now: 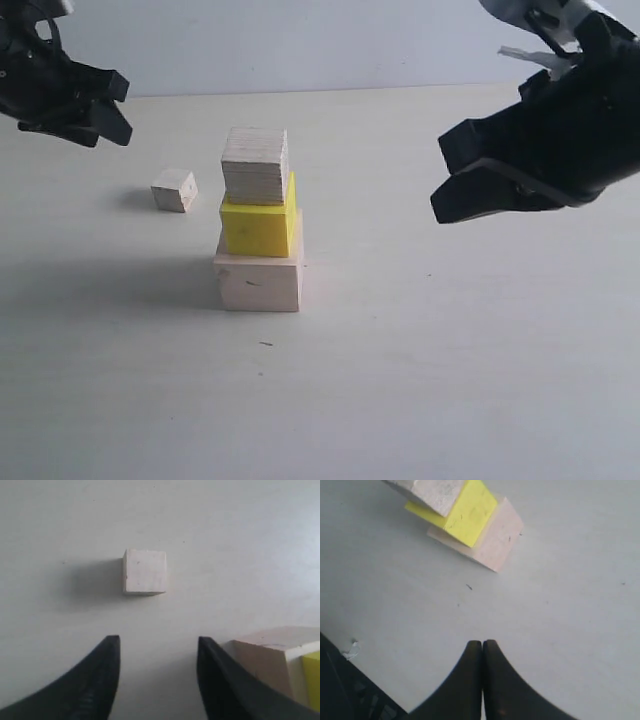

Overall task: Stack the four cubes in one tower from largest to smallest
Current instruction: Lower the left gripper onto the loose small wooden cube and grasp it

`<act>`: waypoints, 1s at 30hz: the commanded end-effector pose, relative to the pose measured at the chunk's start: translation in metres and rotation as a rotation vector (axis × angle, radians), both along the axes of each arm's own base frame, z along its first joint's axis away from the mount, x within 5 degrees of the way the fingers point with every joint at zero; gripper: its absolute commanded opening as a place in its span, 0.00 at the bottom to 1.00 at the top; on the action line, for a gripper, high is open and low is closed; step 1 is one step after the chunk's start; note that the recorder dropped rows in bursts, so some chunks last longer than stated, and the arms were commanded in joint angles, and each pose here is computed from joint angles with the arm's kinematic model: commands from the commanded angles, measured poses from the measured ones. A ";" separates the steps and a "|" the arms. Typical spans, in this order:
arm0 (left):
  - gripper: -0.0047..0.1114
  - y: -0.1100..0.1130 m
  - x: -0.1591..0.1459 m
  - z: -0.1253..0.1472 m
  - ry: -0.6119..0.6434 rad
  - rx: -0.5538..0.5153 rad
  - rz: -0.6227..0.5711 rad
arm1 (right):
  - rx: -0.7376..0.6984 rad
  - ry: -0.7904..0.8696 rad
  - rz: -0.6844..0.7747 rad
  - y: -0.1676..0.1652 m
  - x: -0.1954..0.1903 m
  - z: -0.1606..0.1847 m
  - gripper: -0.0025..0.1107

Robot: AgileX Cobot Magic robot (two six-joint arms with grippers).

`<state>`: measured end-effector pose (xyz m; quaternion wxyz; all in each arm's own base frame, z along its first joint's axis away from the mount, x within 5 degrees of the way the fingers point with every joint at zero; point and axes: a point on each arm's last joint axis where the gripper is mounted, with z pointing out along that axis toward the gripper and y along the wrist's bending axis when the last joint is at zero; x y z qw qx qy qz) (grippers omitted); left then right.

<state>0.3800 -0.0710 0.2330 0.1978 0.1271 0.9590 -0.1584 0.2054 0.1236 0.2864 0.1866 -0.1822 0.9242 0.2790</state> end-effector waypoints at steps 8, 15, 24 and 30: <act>0.53 -0.039 0.044 -0.013 0.039 0.092 -0.113 | -0.002 0.003 0.048 -0.005 -0.017 0.007 0.02; 0.60 -0.041 0.063 -0.024 0.060 0.156 -0.109 | -0.006 0.008 0.063 -0.005 -0.018 0.007 0.02; 0.60 -0.044 0.078 -0.046 0.112 0.153 -0.075 | -0.007 0.004 0.068 -0.005 -0.018 0.007 0.02; 0.60 -0.045 0.081 -0.057 0.145 0.156 -0.064 | -0.007 0.004 0.068 -0.005 -0.018 0.007 0.02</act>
